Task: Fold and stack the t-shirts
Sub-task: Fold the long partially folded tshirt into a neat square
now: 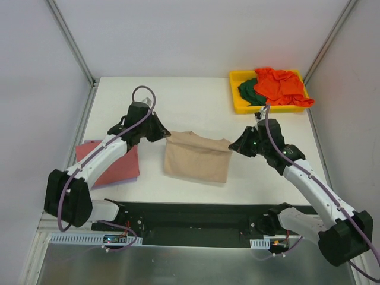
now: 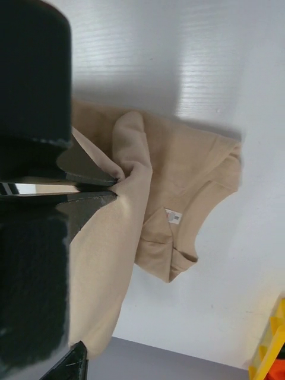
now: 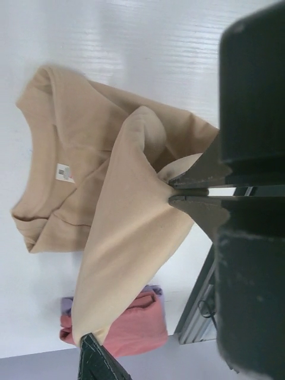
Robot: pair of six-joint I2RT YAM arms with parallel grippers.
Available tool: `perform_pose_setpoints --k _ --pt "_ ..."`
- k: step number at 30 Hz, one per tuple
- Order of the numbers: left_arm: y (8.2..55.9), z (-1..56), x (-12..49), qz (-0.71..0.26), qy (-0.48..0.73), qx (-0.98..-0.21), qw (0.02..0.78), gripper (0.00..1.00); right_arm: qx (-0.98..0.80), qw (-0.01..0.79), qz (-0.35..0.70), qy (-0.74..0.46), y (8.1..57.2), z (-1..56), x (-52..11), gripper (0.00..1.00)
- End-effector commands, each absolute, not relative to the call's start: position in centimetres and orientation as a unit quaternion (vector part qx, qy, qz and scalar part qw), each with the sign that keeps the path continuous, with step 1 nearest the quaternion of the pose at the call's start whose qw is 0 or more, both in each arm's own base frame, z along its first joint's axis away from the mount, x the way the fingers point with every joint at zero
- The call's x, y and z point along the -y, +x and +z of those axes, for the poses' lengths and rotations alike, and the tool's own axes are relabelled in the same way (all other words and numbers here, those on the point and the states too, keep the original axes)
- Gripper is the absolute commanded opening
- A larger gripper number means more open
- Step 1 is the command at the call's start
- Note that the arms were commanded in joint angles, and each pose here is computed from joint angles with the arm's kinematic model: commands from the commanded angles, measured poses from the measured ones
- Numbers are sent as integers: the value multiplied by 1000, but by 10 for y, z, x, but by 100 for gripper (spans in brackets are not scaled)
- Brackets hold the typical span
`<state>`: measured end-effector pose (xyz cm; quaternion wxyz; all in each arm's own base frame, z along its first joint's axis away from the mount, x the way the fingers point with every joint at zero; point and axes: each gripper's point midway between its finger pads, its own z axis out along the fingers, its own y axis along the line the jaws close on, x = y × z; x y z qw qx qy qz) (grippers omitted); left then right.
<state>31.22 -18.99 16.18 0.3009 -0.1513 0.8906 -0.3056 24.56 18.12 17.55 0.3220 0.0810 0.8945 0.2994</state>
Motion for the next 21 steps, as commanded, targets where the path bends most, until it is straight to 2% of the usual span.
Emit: perform_pose_setpoints --k 1,6,10,11,13,14,15,16,19,20,21 --pt "358 163 185 -264 -147 -890 341 0 -885 335 308 96 275 175 -177 1" --pt "383 137 196 -250 -142 -905 313 0 -900 306 275 141 305 140 -163 1" --pt "399 118 207 -248 -134 -914 291 0 -904 308 248 165 333 125 -158 5" --pt "403 113 210 -249 -131 -917 285 3 -905 303 247 166 339 121 -160 5" --pt "408 107 214 -252 -126 -919 277 16 -909 297 235 175 349 113 -158 10" --pt "412 106 215 -251 -123 -919 278 33 -910 294 232 180 353 110 -157 22" --pt "415 106 215 -249 -121 -919 280 61 -909 297 231 181 359 110 -157 41" --pt "417 108 215 -249 -119 -919 283 77 -909 298 229 179 364 111 -157 56" --pt "418 126 214 -256 -116 -912 299 97 -914 298 226 157 366 124 -158 82" --pt "414 132 214 -262 -118 -909 301 99 -916 297 221 152 363 127 -157 95" --pt "410 142 215 -272 -120 -904 306 99 -918 299 213 149 358 131 -155 99"
